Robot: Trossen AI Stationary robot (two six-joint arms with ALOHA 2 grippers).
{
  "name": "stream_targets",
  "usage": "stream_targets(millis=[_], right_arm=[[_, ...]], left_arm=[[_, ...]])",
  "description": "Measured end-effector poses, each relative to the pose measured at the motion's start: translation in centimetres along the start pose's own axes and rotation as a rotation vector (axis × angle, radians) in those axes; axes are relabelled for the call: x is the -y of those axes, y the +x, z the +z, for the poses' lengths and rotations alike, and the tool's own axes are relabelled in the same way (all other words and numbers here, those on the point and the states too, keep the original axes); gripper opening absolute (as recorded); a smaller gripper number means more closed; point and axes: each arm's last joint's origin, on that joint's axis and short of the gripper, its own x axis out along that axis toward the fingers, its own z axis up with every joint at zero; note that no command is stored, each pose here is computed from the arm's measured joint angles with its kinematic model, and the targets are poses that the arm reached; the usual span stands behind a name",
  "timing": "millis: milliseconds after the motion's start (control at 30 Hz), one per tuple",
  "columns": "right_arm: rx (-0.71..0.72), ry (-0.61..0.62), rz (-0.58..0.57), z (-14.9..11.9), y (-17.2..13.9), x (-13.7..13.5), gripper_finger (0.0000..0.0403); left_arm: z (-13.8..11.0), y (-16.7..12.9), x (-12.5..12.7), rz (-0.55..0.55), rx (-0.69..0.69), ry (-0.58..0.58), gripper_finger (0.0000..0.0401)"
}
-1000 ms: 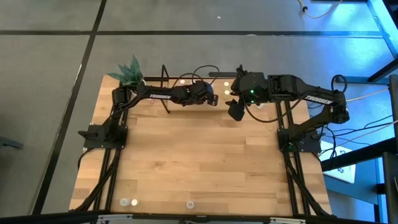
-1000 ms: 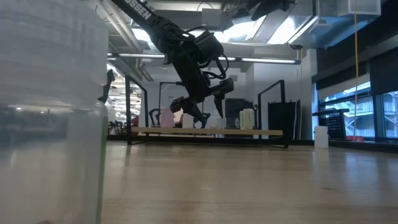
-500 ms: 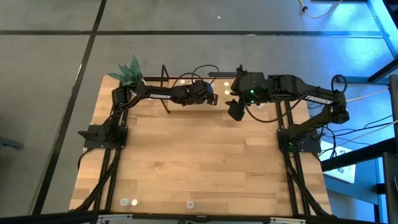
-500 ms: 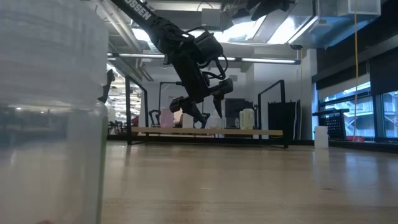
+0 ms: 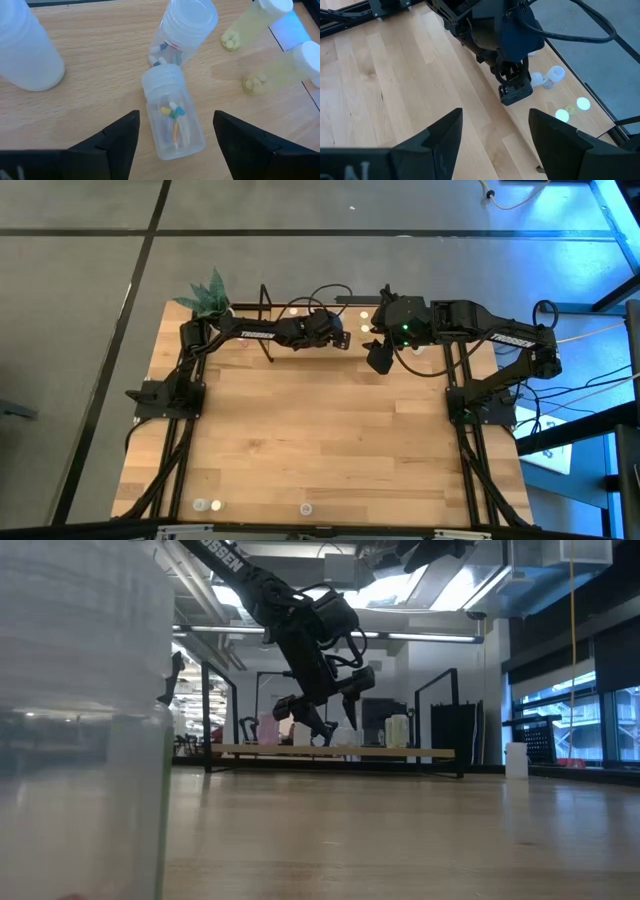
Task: Pick and place medicine bottles onto shelf by color
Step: Put the top transparent pill bottle on the shelf aligned with the other transparent pill bottle
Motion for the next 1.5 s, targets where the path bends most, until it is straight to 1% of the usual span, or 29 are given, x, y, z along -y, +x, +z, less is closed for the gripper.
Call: stream_targets(millis=[200, 367, 633, 800, 867, 1233, 1333, 1500], right_arm=[[0.000, 0.000, 0.000, 0.0, 0.0, 0.0, 0.0229], [0.000, 0.000, 0.000, 0.0, 0.0, 0.0, 0.0229], [0.000, 0.000, 0.000, 0.0, 0.0, 0.0, 0.0229], [0.000, 0.000, 0.000, 0.0, 0.0, 0.0, 0.0229], [0.000, 0.000, 0.000, 0.0, 0.0, 0.0, 0.0229], [0.000, 0.000, 0.000, 0.0, 0.0, 0.0, 0.0229], [0.000, 0.000, 0.000, 0.0, 0.0, 0.0, 0.0229], [0.000, 0.000, -0.001, 0.0, 0.0, 0.0, 0.0229]], left_arm=[[0.1, 0.0, 0.1, -0.011, 0.009, 0.036, 0.0248], [0.1, 0.0, 0.2, -0.030, 0.000, 0.035, 0.0247], [0.0, 0.1, 0.1, -0.023, -0.008, 0.039, 0.0247], [-0.9, 1.1, -0.1, -0.019, -0.046, 0.032, 0.0247], [-0.8, 1.2, 0.0, -0.039, -0.055, 0.014, 0.0247], [-0.8, 1.2, 0.1, -0.034, -0.039, 0.015, 0.0246], [-0.8, 1.2, 0.0, -0.033, -0.038, 0.015, 0.0239], [-0.8, 1.2, 0.0, -0.033, -0.038, 0.015, 0.0211]])
